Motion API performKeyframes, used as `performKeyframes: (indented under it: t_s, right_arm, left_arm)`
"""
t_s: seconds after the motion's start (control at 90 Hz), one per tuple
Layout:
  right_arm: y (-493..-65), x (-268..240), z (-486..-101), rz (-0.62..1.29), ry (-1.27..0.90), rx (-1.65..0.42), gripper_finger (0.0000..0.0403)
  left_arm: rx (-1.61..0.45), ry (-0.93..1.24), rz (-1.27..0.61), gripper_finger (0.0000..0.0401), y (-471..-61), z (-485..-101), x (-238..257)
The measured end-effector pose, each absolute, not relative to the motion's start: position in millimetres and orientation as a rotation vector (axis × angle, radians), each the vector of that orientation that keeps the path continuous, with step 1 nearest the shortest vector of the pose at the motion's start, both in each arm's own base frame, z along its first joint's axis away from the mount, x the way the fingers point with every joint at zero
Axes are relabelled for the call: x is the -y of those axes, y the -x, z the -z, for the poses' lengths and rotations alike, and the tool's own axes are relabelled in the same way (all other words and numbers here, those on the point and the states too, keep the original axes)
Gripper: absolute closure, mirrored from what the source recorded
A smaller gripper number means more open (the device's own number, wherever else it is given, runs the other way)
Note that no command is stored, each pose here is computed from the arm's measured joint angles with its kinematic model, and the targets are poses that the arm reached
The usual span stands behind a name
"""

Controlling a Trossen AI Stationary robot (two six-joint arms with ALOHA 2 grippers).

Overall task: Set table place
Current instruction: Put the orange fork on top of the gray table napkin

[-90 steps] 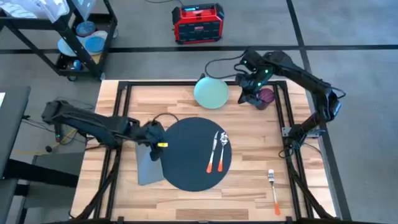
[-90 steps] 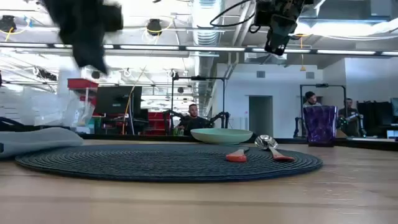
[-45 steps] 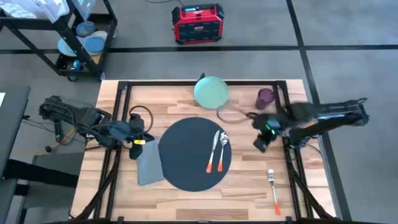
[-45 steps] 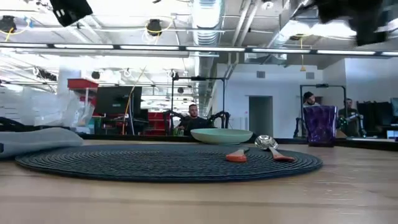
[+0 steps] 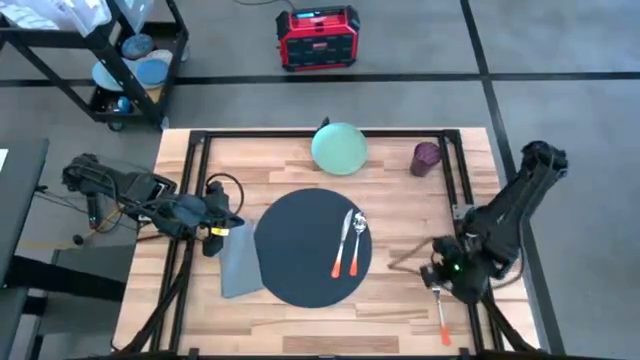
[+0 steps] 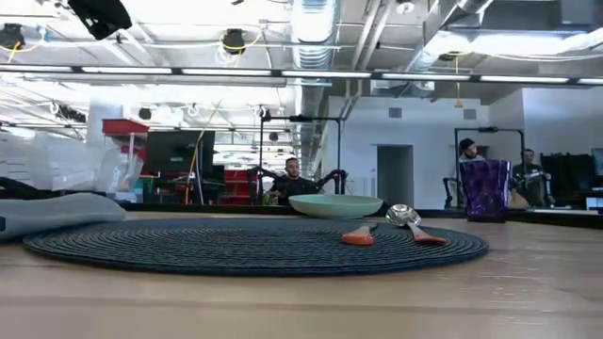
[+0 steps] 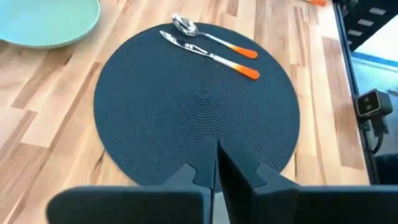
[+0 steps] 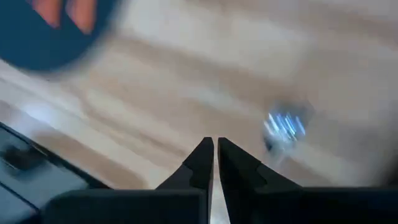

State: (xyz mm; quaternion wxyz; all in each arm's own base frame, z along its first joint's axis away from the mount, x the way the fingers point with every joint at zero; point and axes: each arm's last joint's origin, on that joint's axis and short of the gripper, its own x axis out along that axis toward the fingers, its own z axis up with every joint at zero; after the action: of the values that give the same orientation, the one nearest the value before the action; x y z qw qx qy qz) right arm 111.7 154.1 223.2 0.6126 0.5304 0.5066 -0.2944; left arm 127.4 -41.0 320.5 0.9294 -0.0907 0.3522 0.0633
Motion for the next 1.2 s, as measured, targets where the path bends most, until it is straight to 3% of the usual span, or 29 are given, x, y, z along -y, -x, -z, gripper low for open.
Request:
performKeyframes:
  t_s: [0.211, 0.578, 0.911, 1.2]
  right_arm:
    - [-123, -164, -226, 0.533, -1.277, -1.249, 0.0345]
    - [-121, -168, -218, 0.615, -1.29, -1.47, 0.0251]
    - [-140, -194, -177, 0.73, -1.24, -1.547, 0.0263]
    - [-142, -197, -164, 0.799, -1.207, -1.573, 0.0268]
  left_arm:
    - [-0.723, 0.138, -0.112, 0.0401, -127, -321, 41]
    - [-0.723, 0.143, -0.114, 0.0401, -127, -321, 41]
    - [-0.753, 0.127, -0.106, 0.0401, -126, -319, 40]
    - [-0.767, 0.1, -0.101, 0.0401, -125, -318, 40]
